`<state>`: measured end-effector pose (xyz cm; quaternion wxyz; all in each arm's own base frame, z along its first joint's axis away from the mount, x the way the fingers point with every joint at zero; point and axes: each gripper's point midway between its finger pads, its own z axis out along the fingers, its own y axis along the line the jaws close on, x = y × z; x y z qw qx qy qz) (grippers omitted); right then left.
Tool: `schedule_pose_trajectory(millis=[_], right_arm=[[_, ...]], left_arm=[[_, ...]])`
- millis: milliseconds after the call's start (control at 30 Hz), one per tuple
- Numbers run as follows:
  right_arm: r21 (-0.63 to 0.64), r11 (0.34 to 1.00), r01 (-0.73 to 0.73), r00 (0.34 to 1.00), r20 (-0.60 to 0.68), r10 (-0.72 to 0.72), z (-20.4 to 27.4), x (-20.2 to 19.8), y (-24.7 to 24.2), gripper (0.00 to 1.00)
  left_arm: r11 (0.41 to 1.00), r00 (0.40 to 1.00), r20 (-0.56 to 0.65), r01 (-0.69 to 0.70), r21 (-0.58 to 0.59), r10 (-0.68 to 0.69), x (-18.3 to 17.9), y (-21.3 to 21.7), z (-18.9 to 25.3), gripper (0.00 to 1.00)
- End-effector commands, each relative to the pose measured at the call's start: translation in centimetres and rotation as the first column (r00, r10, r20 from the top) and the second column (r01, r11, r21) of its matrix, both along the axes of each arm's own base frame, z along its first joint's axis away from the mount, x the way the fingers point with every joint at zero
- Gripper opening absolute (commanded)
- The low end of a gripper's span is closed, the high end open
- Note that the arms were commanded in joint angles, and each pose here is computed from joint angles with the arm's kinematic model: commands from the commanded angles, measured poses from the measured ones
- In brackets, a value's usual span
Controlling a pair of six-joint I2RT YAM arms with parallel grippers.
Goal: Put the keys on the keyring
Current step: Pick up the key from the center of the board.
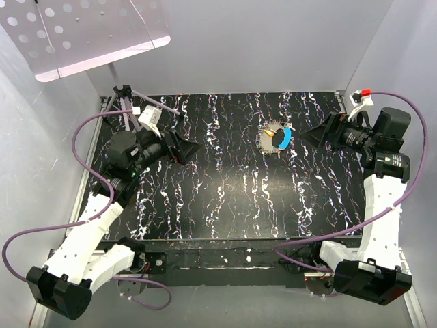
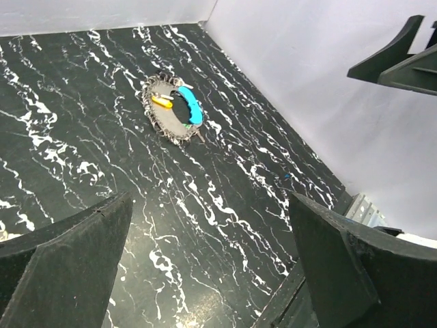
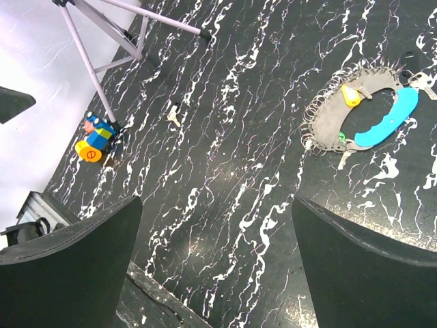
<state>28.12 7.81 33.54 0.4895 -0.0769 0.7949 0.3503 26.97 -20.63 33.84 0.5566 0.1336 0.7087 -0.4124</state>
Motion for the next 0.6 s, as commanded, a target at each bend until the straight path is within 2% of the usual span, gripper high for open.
schedule_pose_trajectory(millis=[0, 433, 500, 567], right_arm=[[-0.017, 1.0, 0.02, 0.999, 0.05, -0.019, 0.9, -0.1, -0.2, 1.0], [-0.048, 0.999, -0.018, 0.998, 0.062, 0.021, -0.4, -0.7, 0.1, 1.0], [-0.073, 0.991, -0.112, 0.988, 0.097, 0.119, -0.7, -1.6, 0.9, 1.0], [-0.11, 0.952, -0.284, 0.944, 0.141, 0.298, -1.6, -3.7, 2.4, 1.0]], left_arm=[[0.998, 0.999, -0.009, -0.047, 0.037, 0.047, 0.3, 0.9, -1.0, 0.98], [0.997, 0.997, -0.066, -0.041, 0.072, 0.046, 0.2, 0.9, -3.7, 0.98], [0.995, 0.996, -0.074, -0.047, 0.083, 0.053, 0.4, 1.0, -4.4, 0.98], [0.99, 0.99, -0.111, -0.074, 0.12, 0.087, 1.1, 1.3, -6.3, 0.98]])
